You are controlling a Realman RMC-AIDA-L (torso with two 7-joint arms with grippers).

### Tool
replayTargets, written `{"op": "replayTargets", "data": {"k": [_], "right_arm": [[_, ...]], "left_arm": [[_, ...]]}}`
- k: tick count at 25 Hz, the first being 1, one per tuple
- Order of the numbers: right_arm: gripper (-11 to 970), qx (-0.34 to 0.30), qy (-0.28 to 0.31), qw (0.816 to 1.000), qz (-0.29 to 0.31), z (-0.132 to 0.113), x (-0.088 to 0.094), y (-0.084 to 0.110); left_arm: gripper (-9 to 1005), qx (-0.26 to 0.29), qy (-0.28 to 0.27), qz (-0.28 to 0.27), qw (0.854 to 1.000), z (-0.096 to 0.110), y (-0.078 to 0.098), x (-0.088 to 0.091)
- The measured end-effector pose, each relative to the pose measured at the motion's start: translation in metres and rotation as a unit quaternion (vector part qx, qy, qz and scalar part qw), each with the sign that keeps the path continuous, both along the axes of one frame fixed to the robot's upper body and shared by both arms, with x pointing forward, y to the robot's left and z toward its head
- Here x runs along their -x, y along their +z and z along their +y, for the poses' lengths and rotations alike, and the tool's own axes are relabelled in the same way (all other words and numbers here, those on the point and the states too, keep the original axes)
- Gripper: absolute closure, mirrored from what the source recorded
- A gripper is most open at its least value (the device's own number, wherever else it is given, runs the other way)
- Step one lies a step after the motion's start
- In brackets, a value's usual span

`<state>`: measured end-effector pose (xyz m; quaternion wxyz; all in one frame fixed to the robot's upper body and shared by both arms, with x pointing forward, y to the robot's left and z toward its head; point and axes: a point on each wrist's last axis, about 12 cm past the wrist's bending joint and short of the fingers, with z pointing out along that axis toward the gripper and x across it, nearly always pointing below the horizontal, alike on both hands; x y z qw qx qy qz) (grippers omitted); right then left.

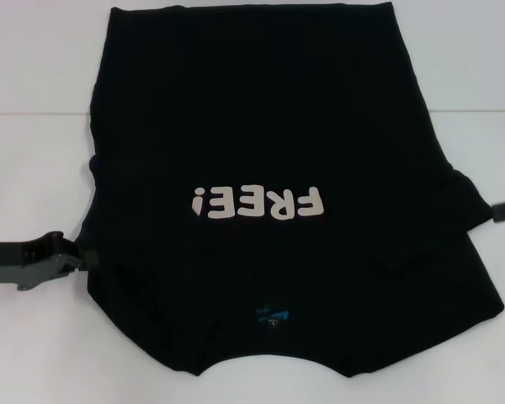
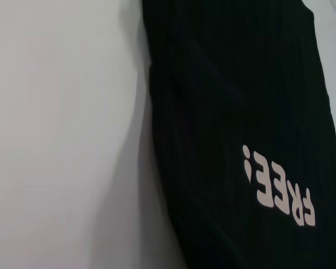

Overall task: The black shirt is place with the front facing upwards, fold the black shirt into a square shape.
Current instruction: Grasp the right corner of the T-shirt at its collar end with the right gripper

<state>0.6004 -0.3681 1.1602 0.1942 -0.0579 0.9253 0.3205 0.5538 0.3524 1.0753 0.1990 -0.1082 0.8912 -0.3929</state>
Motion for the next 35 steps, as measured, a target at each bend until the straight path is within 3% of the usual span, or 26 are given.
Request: {"op": "replayTargets", "data": {"k": [16, 26, 32, 35], "right_arm": [[322, 0.047, 0.031, 0.998, 0.026, 0.01, 0.019, -0.04], [322, 0.049, 0.024, 0.998, 0.037, 0.009, 0.023, -0.046], [404, 0.049, 0.024, 0.998, 0.042, 0.009, 0.024, -0.046], [507, 0.052, 0.023, 0.997, 0.048, 0.009, 0.025, -0.047]], "left_arm": [[970, -0.001, -0.004, -0.007, 1.0, -0.005, 0.004, -0.007], [963, 0.0, -0.002, -0.006, 1.0, -0.006, 0.002, -0.007], [959, 0.0, 0.0, -0.004, 1.0, -0.005, 0.001, -0.005], [957, 0.0, 0.0, -0.003, 1.0, -0.005, 0.0, -0.004]]}}
